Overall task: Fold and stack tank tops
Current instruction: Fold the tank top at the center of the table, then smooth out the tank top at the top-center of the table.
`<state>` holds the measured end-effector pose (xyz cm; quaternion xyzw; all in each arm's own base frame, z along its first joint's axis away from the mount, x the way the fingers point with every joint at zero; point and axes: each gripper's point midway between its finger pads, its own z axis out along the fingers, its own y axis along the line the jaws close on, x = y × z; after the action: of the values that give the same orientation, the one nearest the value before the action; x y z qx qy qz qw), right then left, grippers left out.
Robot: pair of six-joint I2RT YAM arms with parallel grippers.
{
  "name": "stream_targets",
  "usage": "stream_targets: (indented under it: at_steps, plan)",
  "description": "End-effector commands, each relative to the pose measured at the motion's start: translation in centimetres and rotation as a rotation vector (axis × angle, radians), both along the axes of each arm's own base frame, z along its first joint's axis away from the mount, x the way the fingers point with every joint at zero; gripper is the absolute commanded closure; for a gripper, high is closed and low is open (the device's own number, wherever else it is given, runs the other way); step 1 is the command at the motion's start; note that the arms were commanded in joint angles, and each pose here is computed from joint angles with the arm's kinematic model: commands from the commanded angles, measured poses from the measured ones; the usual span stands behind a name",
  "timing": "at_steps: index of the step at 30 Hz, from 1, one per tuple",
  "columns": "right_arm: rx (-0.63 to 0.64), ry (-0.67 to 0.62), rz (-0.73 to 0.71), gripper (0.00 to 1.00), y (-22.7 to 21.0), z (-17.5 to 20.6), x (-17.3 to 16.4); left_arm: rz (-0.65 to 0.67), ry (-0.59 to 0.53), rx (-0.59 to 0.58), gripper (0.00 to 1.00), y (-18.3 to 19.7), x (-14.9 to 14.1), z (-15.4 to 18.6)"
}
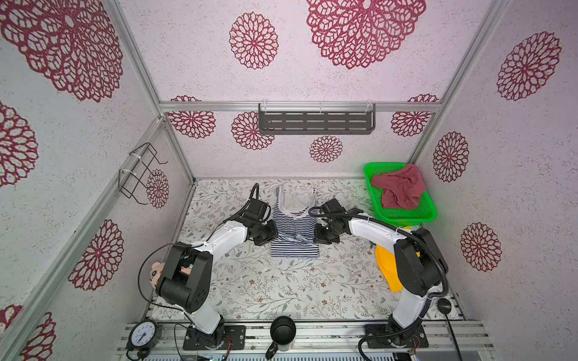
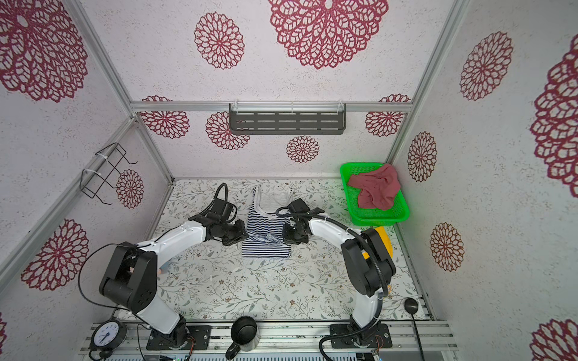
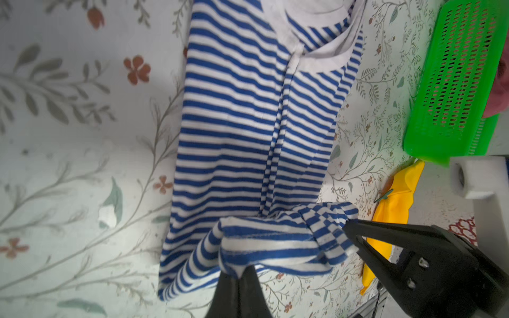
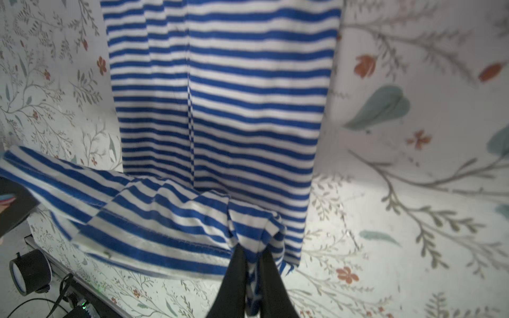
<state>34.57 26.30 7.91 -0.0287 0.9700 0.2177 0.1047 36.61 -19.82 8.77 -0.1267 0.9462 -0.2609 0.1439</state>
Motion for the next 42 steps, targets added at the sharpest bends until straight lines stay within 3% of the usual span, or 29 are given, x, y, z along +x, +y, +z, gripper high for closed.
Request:
stream_targets:
  at_steps: [1,8,9,11,12,13,14,16,17,19,23,29,31,33,38,42]
  plan:
    - [0.001,-0.024,0.038,0.87,-0.3,1.0,2.3,-0.034,-0.039,-0.016,1.00,0.1,2.4,0.5]
    - [0.004,-0.021,0.046,0.85,-0.1,0.3,6.9,-0.037,-0.043,-0.037,1.00,-0.2,6.6,0.0]
    - [0.003,-0.024,0.051,0.83,0.0,0.2,7.4,-0.034,-0.043,-0.040,1.00,-0.1,7.0,-0.2]
    - [-0.001,-0.037,0.047,0.67,-0.2,0.3,8.5,-0.020,-0.048,-0.048,0.99,0.2,8.0,-0.2]
    - [0.001,-0.050,0.041,0.65,-0.3,0.5,9.1,-0.015,-0.026,-0.050,0.99,0.2,8.4,-1.5]
    - [0.005,-0.063,0.030,0.60,-0.5,0.8,9.8,-0.007,-0.025,-0.054,0.94,0.3,8.9,-1.7]
    - [0.014,-0.081,0.021,0.50,-0.7,1.2,10.6,-0.005,-0.031,-0.057,0.79,0.5,9.5,-1.6]
    - [0.026,-0.132,0.005,0.44,-0.9,2.6,12.1,0.006,-0.072,-0.066,0.40,1.0,10.9,-0.7]
    - [0.029,-0.169,0.004,0.41,-1.0,3.5,12.7,0.017,-0.106,-0.078,0.27,1.2,11.6,0.0]
    - [0.028,-0.237,0.003,0.40,-1.1,5.2,13.3,0.033,-0.150,-0.088,0.20,1.8,12.6,1.1]
    - [0.055,-0.298,0.054,0.42,-0.9,6.0,12.4,0.035,-0.157,-0.082,0.20,2.3,13.1,1.3]
    - [0.035,-0.288,0.132,0.55,-0.8,4.0,10.6,0.017,-0.124,-0.079,0.44,1.8,13.3,-1.0]
    - [0.033,-0.283,0.160,0.56,0.5,3.5,10.0,0.011,-0.104,-0.065,0.44,1.6,13.2,-2.2]
    - [-0.008,-0.277,0.170,0.51,1.0,2.6,9.8,0.003,-0.088,-0.043,0.38,1.4,13.0,-3.2]
    - [-0.095,-0.301,0.171,0.24,0.0,1.0,10.3,-0.010,-0.052,0.010,0.34,1.7,12.1,-5.0]
    - [-0.067,-0.328,0.190,0.28,0.8,1.0,11.0,-0.017,-0.046,0.010,0.39,1.6,12.0,-5.4]
